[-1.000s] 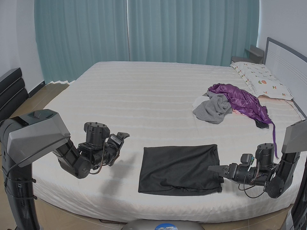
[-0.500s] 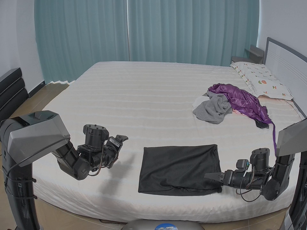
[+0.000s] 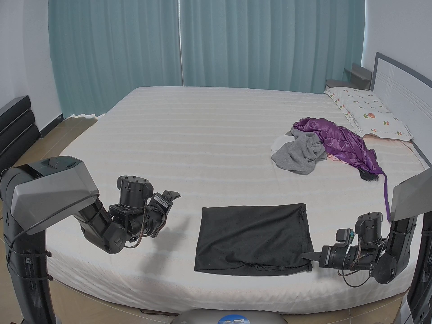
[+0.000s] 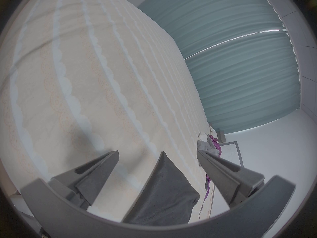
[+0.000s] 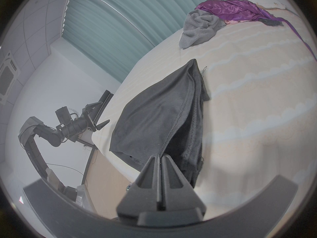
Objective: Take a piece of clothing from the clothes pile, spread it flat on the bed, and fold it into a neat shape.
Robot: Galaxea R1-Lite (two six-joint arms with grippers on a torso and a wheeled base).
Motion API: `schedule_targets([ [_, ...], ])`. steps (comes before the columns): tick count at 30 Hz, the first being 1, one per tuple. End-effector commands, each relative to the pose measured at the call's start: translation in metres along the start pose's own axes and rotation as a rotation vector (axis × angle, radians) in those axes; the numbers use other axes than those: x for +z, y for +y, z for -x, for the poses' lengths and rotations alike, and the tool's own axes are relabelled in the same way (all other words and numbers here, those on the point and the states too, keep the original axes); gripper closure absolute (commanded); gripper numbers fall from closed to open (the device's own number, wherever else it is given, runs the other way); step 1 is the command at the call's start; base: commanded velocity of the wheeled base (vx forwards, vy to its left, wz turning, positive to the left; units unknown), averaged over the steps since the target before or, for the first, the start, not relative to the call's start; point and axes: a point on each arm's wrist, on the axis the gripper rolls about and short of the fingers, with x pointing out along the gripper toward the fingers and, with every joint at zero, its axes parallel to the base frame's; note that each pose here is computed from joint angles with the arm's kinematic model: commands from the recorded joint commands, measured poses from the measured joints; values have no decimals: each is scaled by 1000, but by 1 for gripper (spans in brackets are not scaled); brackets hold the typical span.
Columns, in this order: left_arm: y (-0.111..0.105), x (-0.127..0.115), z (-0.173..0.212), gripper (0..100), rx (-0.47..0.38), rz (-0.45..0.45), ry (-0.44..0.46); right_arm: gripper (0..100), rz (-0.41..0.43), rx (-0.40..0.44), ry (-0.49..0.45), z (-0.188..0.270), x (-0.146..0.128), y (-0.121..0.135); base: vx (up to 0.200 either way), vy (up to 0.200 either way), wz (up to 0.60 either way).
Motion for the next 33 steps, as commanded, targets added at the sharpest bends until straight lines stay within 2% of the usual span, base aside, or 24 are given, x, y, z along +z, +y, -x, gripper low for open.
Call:
schedule_targets([
  [1, 1, 0, -1, 0, 2, 0, 0, 100, -3, -14, -2, 5, -1, -3, 0, 0, 0],
  [16, 2, -1, 0, 0, 5, -3, 2, 100, 75, -40, 16, 20, -7, -5, 0, 0, 0],
  [33, 2, 0, 0, 0, 5, -2, 1, 100, 114, -67, 22, 25, -10, -12, 0, 0, 0],
])
